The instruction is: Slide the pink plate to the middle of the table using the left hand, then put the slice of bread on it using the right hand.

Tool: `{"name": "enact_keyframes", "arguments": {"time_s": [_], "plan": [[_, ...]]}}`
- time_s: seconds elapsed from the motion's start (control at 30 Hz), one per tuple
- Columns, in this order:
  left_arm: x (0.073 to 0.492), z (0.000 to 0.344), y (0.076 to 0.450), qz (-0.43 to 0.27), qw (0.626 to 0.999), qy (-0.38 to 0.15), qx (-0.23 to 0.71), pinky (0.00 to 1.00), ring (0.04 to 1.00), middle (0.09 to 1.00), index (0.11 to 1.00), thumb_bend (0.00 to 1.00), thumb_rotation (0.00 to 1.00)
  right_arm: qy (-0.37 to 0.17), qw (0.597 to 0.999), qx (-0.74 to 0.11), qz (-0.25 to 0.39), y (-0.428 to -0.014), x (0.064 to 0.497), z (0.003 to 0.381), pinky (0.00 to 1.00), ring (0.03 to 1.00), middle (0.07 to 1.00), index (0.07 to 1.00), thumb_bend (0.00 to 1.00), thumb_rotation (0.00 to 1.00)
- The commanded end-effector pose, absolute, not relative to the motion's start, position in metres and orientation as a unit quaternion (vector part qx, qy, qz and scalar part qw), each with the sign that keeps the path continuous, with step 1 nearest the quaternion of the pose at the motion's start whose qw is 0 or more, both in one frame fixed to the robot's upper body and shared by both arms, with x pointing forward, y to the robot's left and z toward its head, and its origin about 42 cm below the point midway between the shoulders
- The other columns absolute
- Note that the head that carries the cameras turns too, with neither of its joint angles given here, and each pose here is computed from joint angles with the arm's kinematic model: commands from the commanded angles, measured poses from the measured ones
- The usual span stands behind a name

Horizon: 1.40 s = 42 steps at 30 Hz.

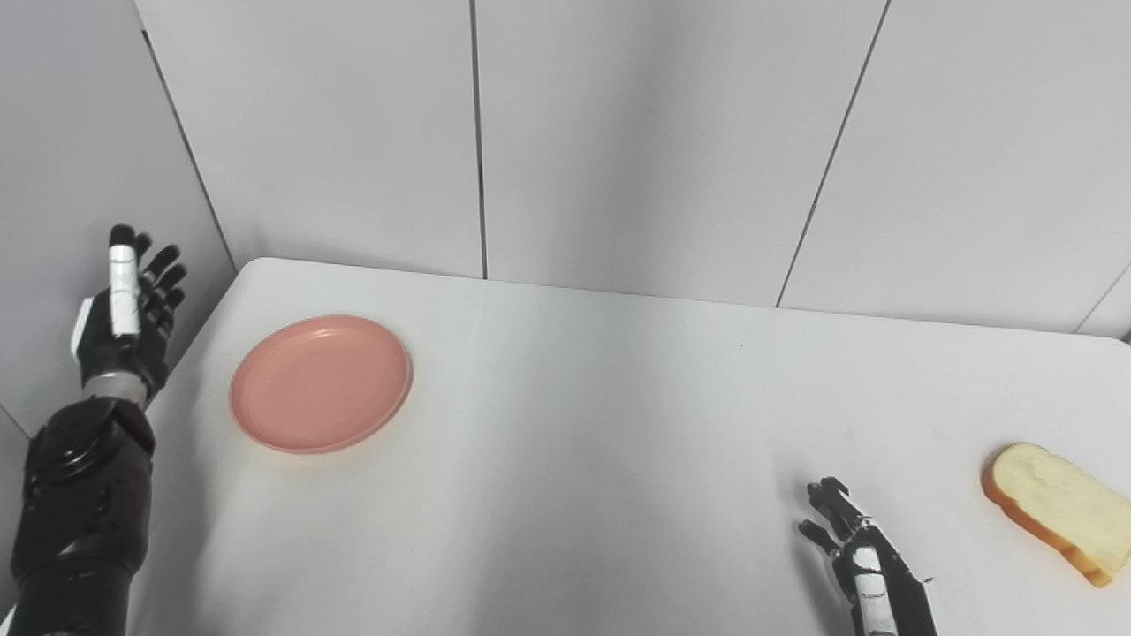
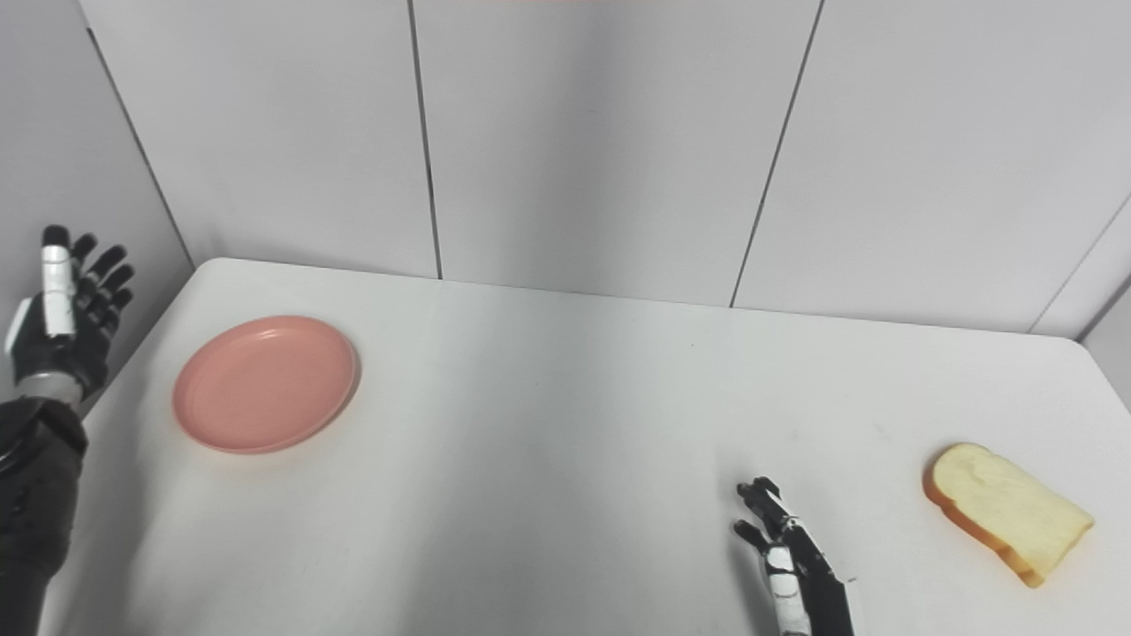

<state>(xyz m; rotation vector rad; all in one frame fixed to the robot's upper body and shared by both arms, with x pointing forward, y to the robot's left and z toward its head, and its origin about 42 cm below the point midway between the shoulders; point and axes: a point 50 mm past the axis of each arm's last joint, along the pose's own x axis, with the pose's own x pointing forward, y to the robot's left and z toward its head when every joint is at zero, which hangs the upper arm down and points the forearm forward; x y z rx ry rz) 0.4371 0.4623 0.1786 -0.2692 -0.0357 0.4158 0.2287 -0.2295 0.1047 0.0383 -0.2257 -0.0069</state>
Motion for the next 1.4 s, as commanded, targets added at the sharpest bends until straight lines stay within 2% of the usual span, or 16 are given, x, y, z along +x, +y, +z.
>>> {"name": "enact_keyframes", "arguments": {"time_s": [0.0, 0.17, 0.23, 0.37, 0.43, 0.47, 0.5, 0.63, 0.7, 0.83, 0.9, 1.23, 1.37], "plan": [[0.451, 0.201, 0.464, 0.196, 0.968, -0.062, -0.146, 1.00, 0.916, 0.885, 0.924, 0.92, 0.87, -0.122, 0.992, 0.025, -0.001, -0.229, 0.229, 0.111, 0.85, 0.892, 0.904, 0.745, 0.71, 0.89], [0.455, 0.182, 0.454, 0.191, 0.963, -0.051, -0.184, 0.92, 0.881, 0.862, 0.899, 0.92, 0.86, -0.122, 0.992, 0.024, 0.000, -0.231, 0.229, 0.112, 0.85, 0.898, 0.909, 0.749, 0.69, 0.90], [0.455, 0.177, 0.448, 0.183, 0.962, -0.052, -0.195, 0.94, 0.893, 0.874, 0.919, 0.88, 0.89, -0.122, 0.992, 0.026, -0.006, -0.230, 0.230, 0.113, 0.85, 0.893, 0.901, 0.743, 0.73, 0.90], [0.456, 0.165, 0.441, 0.178, 0.963, -0.043, -0.197, 0.84, 0.853, 0.847, 0.916, 0.84, 0.92, -0.118, 0.992, 0.039, -0.017, -0.228, 0.234, 0.111, 0.84, 0.879, 0.886, 0.736, 0.76, 0.90], [0.455, 0.160, 0.436, 0.171, 0.968, -0.037, -0.182, 0.83, 0.843, 0.856, 0.924, 0.82, 0.93, -0.117, 0.992, 0.044, -0.023, -0.228, 0.236, 0.110, 0.82, 0.869, 0.877, 0.727, 0.75, 0.89], [0.455, 0.158, 0.434, 0.168, 0.969, -0.036, -0.177, 0.89, 0.845, 0.862, 0.924, 0.83, 0.92, -0.117, 0.992, 0.044, -0.024, -0.228, 0.236, 0.110, 0.82, 0.870, 0.879, 0.724, 0.75, 0.89], [0.454, 0.156, 0.431, 0.166, 0.971, -0.036, -0.172, 0.91, 0.846, 0.864, 0.924, 0.84, 0.91, -0.118, 0.992, 0.042, -0.024, -0.229, 0.236, 0.110, 0.82, 0.870, 0.880, 0.723, 0.75, 0.89], [0.448, 0.145, 0.421, 0.150, 0.980, -0.031, -0.127, 0.88, 0.857, 0.850, 0.901, 0.85, 0.88, -0.121, 0.992, 0.040, -0.025, -0.230, 0.234, 0.109, 0.83, 0.871, 0.878, 0.725, 0.75, 0.90], [0.446, 0.141, 0.417, 0.136, 0.985, -0.032, -0.104, 0.89, 0.876, 0.869, 0.915, 0.86, 0.91, -0.124, 0.991, 0.038, -0.024, -0.229, 0.233, 0.109, 0.83, 0.871, 0.875, 0.725, 0.75, 0.92], [0.445, 0.142, 0.402, 0.116, 0.990, -0.041, -0.066, 0.93, 0.862, 0.851, 0.906, 0.89, 0.88, -0.128, 0.991, 0.036, -0.021, -0.227, 0.233, 0.111, 0.83, 0.859, 0.870, 0.718, 0.74, 0.94], [0.445, 0.144, 0.394, 0.111, 0.992, -0.042, -0.036, 0.95, 0.871, 0.853, 0.922, 0.85, 0.92, -0.129, 0.991, 0.036, -0.021, -0.226, 0.233, 0.111, 0.83, 0.855, 0.867, 0.721, 0.74, 0.95], [0.436, 0.133, 0.374, 0.101, 0.995, -0.020, -0.007, 0.97, 0.885, 0.870, 0.932, 0.77, 0.93, -0.131, 0.991, 0.031, -0.018, -0.222, 0.230, 0.116, 0.82, 0.852, 0.856, 0.712, 0.73, 0.98], [0.430, 0.128, 0.365, 0.088, 0.996, -0.023, -0.006, 0.96, 0.871, 0.858, 0.938, 0.79, 0.93, -0.130, 0.991, 0.031, -0.018, -0.220, 0.228, 0.117, 0.82, 0.853, 0.856, 0.711, 0.72, 0.98]]}}
